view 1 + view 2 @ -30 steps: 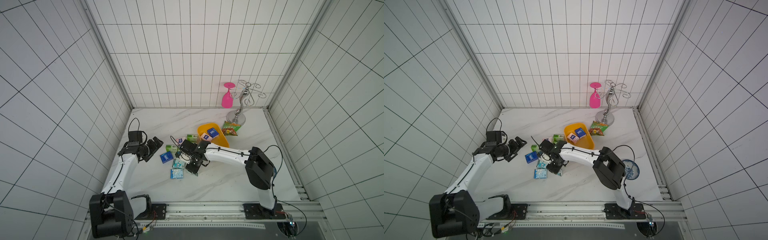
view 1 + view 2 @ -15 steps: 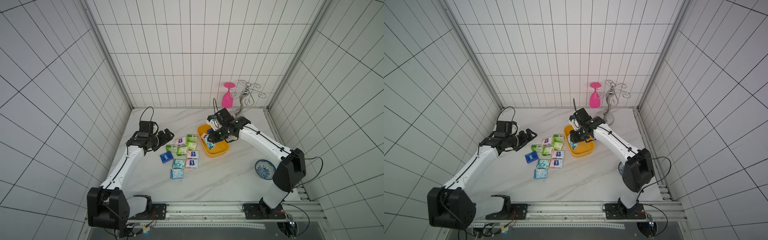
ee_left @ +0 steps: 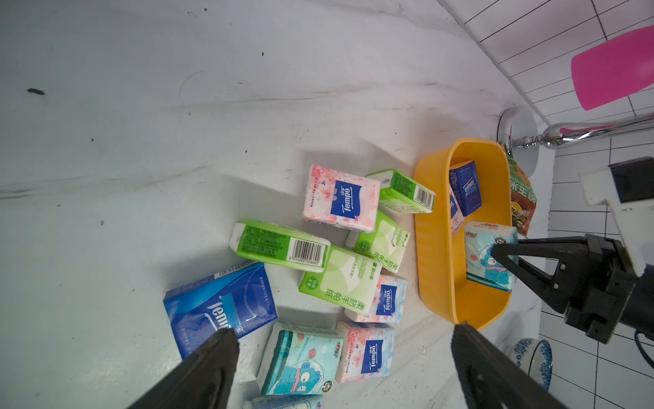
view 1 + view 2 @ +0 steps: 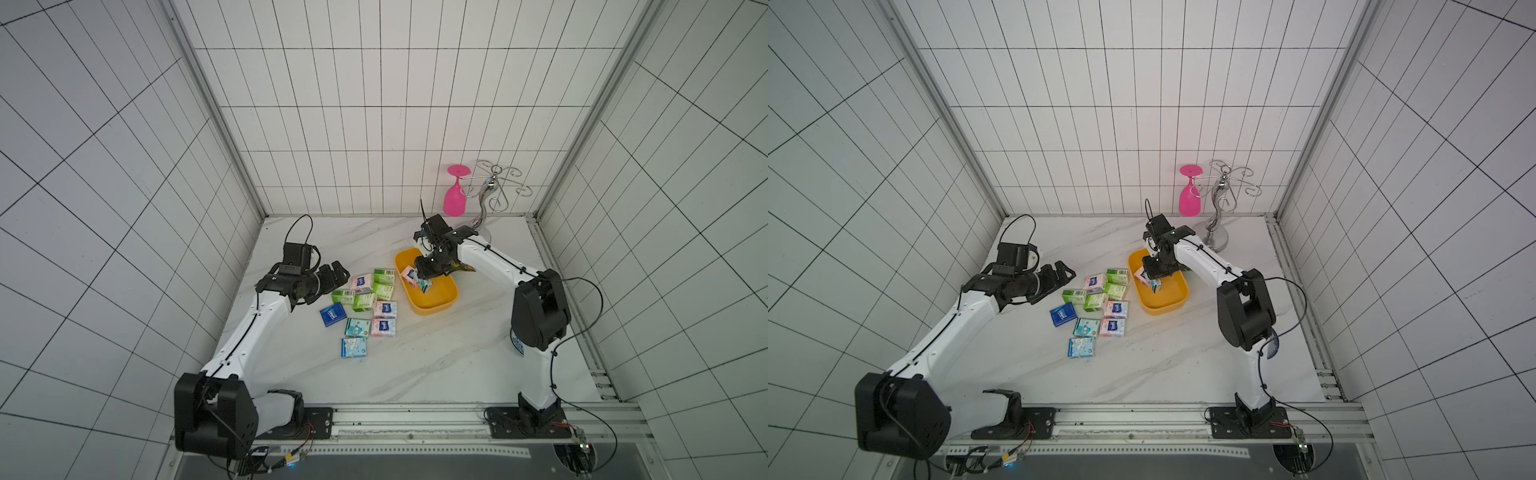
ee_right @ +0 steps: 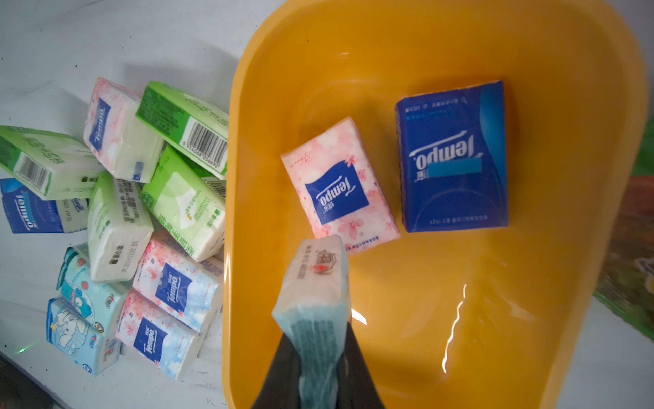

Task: Put the pocket tissues into the storage box
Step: Place the pocket tissues in the storage box.

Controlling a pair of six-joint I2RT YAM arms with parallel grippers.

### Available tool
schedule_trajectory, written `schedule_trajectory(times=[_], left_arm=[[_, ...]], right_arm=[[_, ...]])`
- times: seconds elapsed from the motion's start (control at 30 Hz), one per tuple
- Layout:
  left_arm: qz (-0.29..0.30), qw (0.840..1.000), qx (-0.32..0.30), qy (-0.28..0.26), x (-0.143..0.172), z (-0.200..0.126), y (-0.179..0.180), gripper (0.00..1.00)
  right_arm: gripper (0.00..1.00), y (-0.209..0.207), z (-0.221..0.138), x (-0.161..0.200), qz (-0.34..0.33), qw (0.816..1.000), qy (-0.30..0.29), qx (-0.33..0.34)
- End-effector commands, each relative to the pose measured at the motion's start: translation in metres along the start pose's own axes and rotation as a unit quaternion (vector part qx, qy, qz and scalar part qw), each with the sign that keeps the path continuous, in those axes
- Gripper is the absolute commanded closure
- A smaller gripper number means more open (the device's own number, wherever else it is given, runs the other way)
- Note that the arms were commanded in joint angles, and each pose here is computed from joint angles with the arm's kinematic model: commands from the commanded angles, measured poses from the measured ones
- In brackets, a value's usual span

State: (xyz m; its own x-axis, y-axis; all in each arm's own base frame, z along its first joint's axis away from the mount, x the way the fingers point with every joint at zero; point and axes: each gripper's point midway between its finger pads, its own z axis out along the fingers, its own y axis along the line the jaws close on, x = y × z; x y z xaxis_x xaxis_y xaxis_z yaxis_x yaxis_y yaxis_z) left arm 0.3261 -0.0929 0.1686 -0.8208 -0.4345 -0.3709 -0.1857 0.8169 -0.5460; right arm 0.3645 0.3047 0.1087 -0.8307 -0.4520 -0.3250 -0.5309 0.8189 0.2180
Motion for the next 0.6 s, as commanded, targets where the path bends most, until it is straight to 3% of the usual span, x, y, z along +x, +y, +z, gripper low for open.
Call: schedule_trajectory(times=[0.0, 0.4, 0.57], left_arm=[[0.014, 1.000, -0.014, -0.004, 0.002, -0.001, 0.006, 0.03], [0.015, 1.000, -0.027, -0.001, 0.007, 0.002, 0.015, 0.03], [0.019, 0.999, -0.032, -0.001, 0.008, 0.001, 0.018, 0.02]], right_arm=[[0.99, 0.013, -0.005, -0.016, -0.021, 0.999, -0.014, -0.032], [0.97, 0.027, 0.021, -0.032, -0.023, 0.997, -0.017, -0.076], [0.97, 0.023, 0.037, -0.042, -0.015, 0.998, -0.018, -0.064]])
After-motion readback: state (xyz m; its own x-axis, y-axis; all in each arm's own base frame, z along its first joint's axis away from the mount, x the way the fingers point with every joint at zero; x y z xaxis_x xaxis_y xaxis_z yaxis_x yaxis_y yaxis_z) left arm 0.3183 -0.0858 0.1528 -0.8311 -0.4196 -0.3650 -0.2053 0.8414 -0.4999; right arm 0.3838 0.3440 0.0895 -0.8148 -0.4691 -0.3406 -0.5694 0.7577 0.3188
